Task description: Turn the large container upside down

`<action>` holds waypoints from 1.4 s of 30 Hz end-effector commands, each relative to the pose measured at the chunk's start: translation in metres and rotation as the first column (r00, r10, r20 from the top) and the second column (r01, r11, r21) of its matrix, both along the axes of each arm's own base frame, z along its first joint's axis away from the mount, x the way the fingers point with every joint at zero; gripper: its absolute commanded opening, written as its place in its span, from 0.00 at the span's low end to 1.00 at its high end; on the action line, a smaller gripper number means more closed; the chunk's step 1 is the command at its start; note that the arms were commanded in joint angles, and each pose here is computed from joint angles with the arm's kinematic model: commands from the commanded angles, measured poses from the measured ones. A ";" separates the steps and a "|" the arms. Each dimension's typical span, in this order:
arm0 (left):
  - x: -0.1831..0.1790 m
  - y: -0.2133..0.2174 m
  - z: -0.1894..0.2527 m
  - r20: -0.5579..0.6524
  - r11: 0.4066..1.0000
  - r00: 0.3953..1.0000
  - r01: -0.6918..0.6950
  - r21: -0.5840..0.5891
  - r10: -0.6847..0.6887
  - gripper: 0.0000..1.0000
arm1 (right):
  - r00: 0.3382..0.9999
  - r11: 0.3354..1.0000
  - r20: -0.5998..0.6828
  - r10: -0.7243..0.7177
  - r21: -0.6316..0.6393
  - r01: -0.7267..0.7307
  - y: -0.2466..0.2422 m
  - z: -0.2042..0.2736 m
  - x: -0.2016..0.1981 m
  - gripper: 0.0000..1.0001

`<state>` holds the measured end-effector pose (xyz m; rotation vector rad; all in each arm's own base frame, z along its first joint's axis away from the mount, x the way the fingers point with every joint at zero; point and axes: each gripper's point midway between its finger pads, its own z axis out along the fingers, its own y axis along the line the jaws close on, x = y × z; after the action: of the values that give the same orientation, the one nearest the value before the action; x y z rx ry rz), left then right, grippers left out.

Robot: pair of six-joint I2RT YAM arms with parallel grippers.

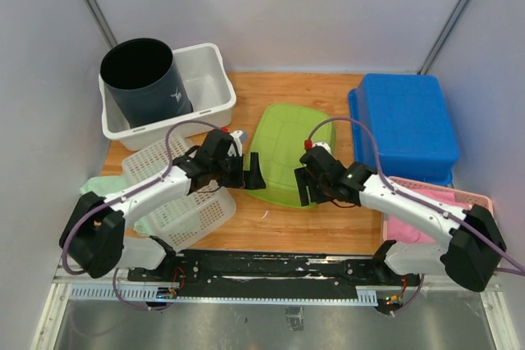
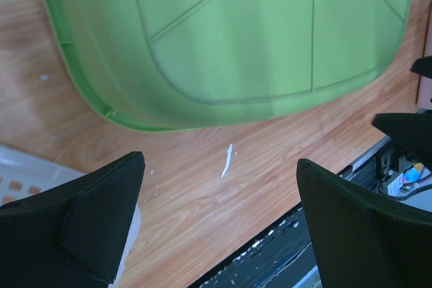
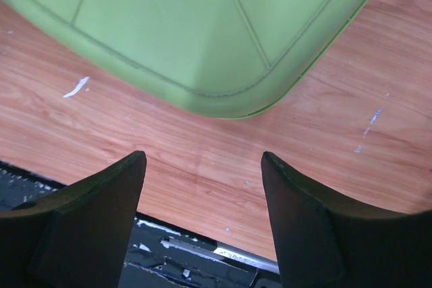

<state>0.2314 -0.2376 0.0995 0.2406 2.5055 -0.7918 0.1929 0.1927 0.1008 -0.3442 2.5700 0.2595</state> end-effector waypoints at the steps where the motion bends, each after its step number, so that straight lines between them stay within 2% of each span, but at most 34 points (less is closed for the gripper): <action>1: 0.021 -0.032 0.015 0.052 0.991 0.998 0.053 -0.124 -0.046 0.99 | 0.995 0.984 0.036 -0.092 -0.149 0.097 -0.016 -0.012 0.017 0.71; 3: 0.032 -0.038 0.010 0.049 0.992 0.998 0.054 -0.110 -0.049 0.99 | 0.990 0.967 0.048 -0.134 -0.213 0.141 -0.027 -0.020 0.032 0.72; 5: 0.045 -0.044 0.008 0.051 0.994 0.998 0.045 -0.099 -0.040 0.99 | 0.985 0.960 0.056 -0.162 -0.224 0.170 -0.035 -0.023 0.053 0.72; 11: 0.089 -0.078 0.018 0.111 0.989 0.990 0.097 -0.111 -0.084 0.99 | 0.960 0.939 0.097 -0.261 -0.204 0.276 -0.062 -0.006 0.118 0.70; 17: 0.143 -0.109 0.021 0.165 0.989 0.982 0.107 -0.105 -0.088 0.99 | 0.926 0.911 0.092 -0.367 -0.167 0.378 -0.085 0.005 0.152 0.70; 21: 0.168 -0.127 0.024 0.155 0.989 0.985 0.088 -0.115 -0.070 0.99 | 0.915 0.907 0.027 -0.402 -0.126 0.402 -0.093 -0.004 0.150 0.69; 25: 0.178 -0.133 0.032 0.185 0.988 0.981 0.089 -0.129 -0.065 0.99 | 0.912 0.903 0.036 -0.409 -0.124 0.411 -0.106 -0.009 0.135 0.70; 28: 0.182 -0.141 0.028 0.173 0.983 0.982 0.105 -0.149 -0.079 0.99 | 0.886 0.881 -0.005 -0.463 -0.112 0.459 -0.128 -0.021 0.130 0.70; 34: 0.196 -0.148 0.021 0.167 0.987 0.983 0.102 -0.126 -0.080 0.99 | 0.859 0.856 -0.014 -0.511 -0.098 0.508 -0.159 -0.029 0.136 0.70; 38: 0.199 -0.146 0.036 0.199 0.988 0.977 0.103 -0.116 -0.078 0.99 | 0.855 0.850 -0.003 -0.518 -0.116 0.514 -0.169 -0.021 0.143 0.69; 42: 0.193 -0.140 0.058 0.222 0.988 0.972 0.103 -0.115 -0.075 0.99 | 0.873 0.873 0.006 -0.487 -0.030 0.487 -0.156 0.003 0.146 0.68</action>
<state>0.4234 -0.3844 0.1222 0.3614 2.3023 -0.9258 0.3299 0.0305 0.0744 0.3365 2.6138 -0.0582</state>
